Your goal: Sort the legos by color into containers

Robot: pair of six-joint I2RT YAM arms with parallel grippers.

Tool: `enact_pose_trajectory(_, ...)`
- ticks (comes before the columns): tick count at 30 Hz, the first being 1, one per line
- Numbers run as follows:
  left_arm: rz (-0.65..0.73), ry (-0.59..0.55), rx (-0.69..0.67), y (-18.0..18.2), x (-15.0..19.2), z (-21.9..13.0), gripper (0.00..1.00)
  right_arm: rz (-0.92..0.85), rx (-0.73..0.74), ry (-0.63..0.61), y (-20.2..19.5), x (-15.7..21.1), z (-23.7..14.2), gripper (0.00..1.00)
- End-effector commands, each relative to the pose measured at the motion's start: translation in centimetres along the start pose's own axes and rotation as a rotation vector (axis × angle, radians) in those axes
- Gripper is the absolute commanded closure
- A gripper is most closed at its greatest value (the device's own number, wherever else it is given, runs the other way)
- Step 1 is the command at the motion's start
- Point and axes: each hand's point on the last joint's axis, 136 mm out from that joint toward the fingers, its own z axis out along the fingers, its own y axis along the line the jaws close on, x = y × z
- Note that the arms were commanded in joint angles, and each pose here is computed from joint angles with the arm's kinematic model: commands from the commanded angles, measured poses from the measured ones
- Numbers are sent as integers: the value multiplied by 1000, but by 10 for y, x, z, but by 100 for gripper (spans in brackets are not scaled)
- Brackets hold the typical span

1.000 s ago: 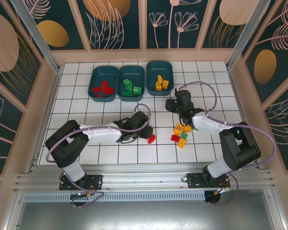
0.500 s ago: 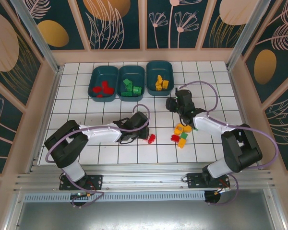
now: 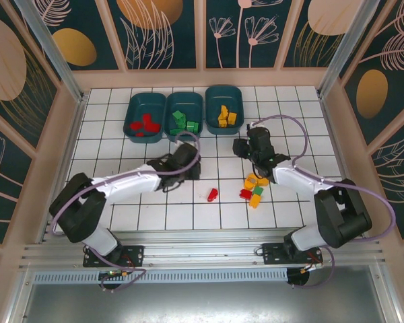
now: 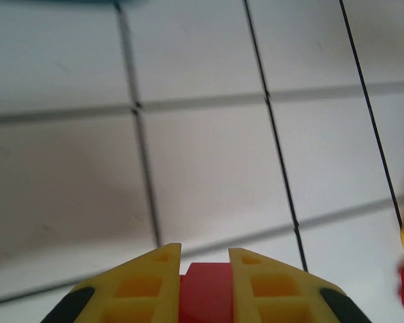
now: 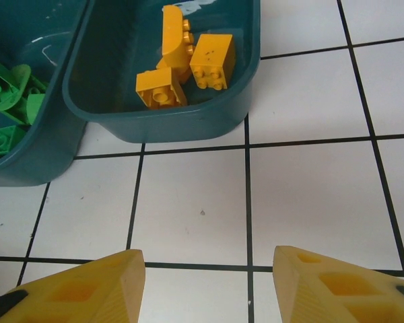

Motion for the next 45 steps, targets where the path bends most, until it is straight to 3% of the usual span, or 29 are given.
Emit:
enact_pose_trajectory(1,-83,-149,-77,43,-72,-25,93,19,-10,-26,6,-2,-9,47)
enact_pose_trajectory(7,-280,-255,-169,128,-153,-20,96,8,-36,-9,17,7,-10,47)
enact_pose_trajectory(11,-356,-221,-225,175,-174,11,100,-9,-58,-1,27,12,-14,47)
enact_pose_trajectory(18,-403,-143,-282,218,-183,51,99,-24,-82,12,37,17,-22,47)
enact_pose_trajectory(21,-398,-160,-295,223,-189,48,79,-31,-94,25,43,19,-25,45)
enact_pose_trajectory(23,-384,-174,-271,218,-197,43,56,-30,-96,41,48,25,-27,43)
enact_pose_trajectory(24,-372,-186,-249,212,-203,38,49,-25,-91,52,50,29,-28,41)
enact_pose_trajectory(28,-350,-264,-180,193,-225,6,31,17,-48,94,55,49,-31,35)
enact_pose_trajectory(31,-343,-319,-115,176,-233,-24,27,29,6,103,50,59,-38,32)
enact_pose_trajectory(34,-365,-352,-15,158,-220,-50,26,74,41,131,41,69,-48,32)
enact_pose_trajectory(37,-384,-358,96,139,-183,-61,26,125,11,187,48,91,-57,31)
enact_pose_trajectory(45,-426,-331,147,129,-73,-74,23,187,-35,348,87,155,-64,29)
